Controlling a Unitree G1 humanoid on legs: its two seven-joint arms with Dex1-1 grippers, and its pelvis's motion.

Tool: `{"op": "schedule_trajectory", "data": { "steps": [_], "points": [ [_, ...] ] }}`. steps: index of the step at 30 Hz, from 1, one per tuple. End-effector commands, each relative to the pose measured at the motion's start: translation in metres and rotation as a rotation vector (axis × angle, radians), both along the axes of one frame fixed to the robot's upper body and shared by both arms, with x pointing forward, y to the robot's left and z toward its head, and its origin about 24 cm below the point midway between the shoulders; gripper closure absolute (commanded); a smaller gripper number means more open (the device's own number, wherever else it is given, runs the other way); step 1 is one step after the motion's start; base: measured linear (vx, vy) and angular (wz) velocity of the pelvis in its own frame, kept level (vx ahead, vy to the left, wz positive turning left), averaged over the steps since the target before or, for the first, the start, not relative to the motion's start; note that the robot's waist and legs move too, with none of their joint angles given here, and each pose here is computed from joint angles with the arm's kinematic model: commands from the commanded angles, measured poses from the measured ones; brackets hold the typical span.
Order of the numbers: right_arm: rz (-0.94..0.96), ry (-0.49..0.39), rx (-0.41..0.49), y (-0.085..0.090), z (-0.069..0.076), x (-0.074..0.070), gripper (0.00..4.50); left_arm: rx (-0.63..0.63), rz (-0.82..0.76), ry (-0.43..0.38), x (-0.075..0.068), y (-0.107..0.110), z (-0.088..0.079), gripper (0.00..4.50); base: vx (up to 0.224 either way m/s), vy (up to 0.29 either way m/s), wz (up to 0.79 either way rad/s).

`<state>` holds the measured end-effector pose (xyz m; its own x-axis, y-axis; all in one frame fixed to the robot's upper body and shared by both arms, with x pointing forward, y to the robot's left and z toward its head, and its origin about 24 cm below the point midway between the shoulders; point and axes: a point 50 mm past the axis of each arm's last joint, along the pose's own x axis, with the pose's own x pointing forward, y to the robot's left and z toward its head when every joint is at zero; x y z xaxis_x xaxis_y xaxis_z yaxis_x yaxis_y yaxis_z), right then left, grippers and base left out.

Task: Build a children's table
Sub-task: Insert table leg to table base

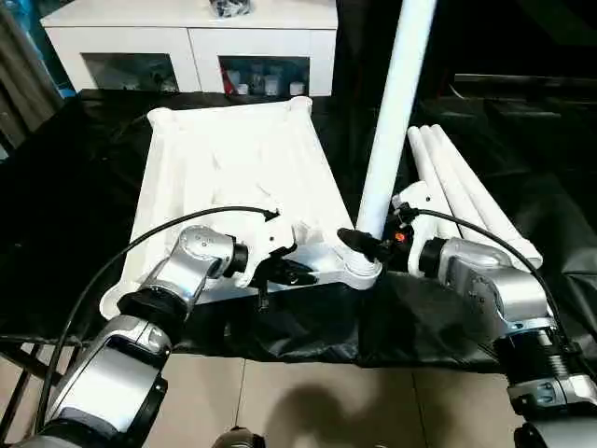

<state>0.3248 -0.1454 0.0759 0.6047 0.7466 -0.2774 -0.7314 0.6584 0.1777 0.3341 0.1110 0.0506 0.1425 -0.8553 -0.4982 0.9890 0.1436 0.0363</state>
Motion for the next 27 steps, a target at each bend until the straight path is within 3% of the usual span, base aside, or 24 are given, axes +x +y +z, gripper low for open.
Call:
{"op": "schedule_trajectory", "data": {
  "steps": [1, 9, 20, 27],
  "points": [
    [0.020, 0.009, -0.012, 0.002, -0.003, 0.000, 2.57, -0.038, -0.025, -0.014, -0.001, -0.007, 0.004, 4.50, 0.000, 0.000, 0.00],
    [-0.067, 0.073, 0.061, -0.012, -0.020, -0.005, 2.57, -0.079, -0.009, -0.011, 0.000, -0.008, 0.008, 4.50, 0.000, 0.000, 0.00],
    [-0.163, 0.150, 0.177, -0.027, -0.059, -0.029, 2.57, -0.094, 0.047, -0.013, 0.002, -0.010, 0.006, 4.50, 0.000, 0.000, 0.00],
    [-0.206, 0.124, 0.159, -0.032, -0.070, -0.037, 2.57, -0.090, 0.060, -0.018, 0.003, -0.012, 0.005, 4.50, 0.000, 0.000, 0.00]
  ]
}}
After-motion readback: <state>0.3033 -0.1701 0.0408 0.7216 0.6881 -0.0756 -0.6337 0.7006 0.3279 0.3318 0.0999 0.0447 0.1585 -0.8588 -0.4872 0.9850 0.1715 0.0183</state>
